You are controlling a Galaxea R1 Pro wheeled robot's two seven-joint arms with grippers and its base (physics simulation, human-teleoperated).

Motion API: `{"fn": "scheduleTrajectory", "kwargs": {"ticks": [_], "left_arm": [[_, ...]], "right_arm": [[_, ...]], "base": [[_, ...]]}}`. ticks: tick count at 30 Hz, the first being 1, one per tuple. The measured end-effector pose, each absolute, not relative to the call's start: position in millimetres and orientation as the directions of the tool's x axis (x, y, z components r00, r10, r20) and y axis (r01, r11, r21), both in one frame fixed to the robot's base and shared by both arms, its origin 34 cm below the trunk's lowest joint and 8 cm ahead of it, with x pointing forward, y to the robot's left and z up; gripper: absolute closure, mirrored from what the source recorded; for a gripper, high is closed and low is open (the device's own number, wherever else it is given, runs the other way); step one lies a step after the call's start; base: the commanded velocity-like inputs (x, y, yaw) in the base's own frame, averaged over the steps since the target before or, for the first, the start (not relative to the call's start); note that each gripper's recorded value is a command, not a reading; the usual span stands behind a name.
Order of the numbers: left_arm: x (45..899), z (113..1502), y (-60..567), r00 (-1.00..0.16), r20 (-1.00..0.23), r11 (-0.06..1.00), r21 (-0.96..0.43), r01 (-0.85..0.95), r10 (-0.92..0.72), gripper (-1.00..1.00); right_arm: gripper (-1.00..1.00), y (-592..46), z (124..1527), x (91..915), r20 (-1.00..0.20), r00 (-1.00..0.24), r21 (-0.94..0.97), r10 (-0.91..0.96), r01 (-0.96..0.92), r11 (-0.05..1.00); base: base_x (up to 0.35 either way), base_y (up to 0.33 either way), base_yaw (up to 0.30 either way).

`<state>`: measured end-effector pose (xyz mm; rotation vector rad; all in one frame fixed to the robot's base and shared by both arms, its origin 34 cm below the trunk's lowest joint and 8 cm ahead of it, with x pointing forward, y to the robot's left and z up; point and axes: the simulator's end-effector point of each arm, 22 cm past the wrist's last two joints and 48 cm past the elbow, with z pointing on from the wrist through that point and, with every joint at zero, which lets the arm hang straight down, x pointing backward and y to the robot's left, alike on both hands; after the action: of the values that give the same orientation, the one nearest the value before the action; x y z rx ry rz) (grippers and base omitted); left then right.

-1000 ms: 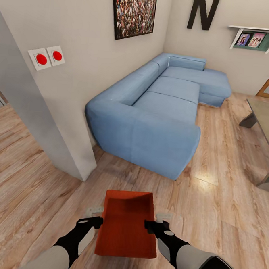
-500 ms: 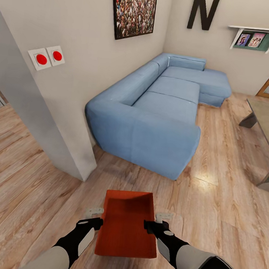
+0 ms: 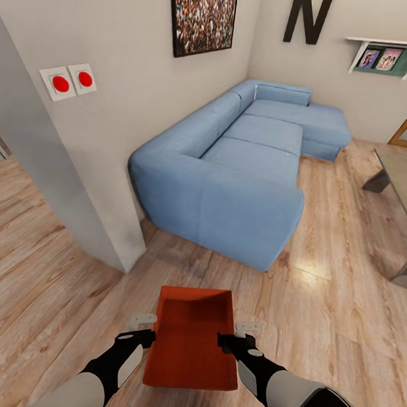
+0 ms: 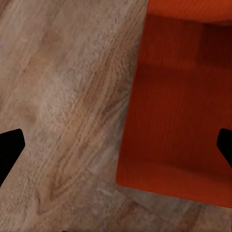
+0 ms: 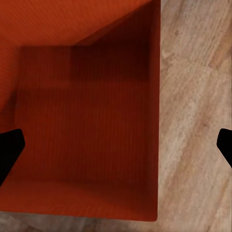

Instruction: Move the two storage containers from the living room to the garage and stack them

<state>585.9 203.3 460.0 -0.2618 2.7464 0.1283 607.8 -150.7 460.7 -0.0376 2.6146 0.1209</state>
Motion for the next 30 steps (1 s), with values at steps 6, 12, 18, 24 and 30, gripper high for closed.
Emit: {"fn": "scheduleTrajectory", "kwargs": {"ticks": [6, 12, 18, 24, 30], "left_arm": [[585.7, 449.6, 204.5, -0.911, -0.379, 0.979, 0.057, -0.198, -0.163, -1.0], [585.5, 439.0, 206.6, -0.911, -0.381, 0.979, 0.061, -0.194, -0.157, -1.0], [586.2, 429.5, 198.5, -0.918, -0.387, 0.989, 0.083, -0.122, -0.081, -1.0], [587.8, 420.0, 193.6, -0.918, -0.397, 0.992, 0.103, -0.065, -0.019, -1.0], [587.3, 409.1, 193.7, -0.917, -0.399, 0.993, 0.106, -0.059, -0.012, -1.0]], "right_arm": [[-1.0, -152.7, 450.1, 607.5, -0.502, -0.865, 0.077, -0.002, -0.047, 0.996], [-1.0, -154.1, 439.1, 606.7, -0.502, -0.865, 0.075, -0.004, -0.049, 0.996], [-1.0, -156.7, 427.8, 605.8, -0.502, -0.865, 0.07, -0.008, -0.05, 0.996], [-1.0, -165.4, 416.1, 605.8, -0.506, -0.861, 0.048, -0.039, -0.073, 0.996], [-1.0, -166.5, 404.7, 604.7, -0.508, -0.86, 0.04, -0.054, -0.086, 0.995]], "base": [[0.0, 0.0, 0.0], [0.0, 0.0, 0.0], [0.0, 0.0, 0.0], [0.0, 0.0, 0.0], [0.0, 0.0, 0.0]]}}
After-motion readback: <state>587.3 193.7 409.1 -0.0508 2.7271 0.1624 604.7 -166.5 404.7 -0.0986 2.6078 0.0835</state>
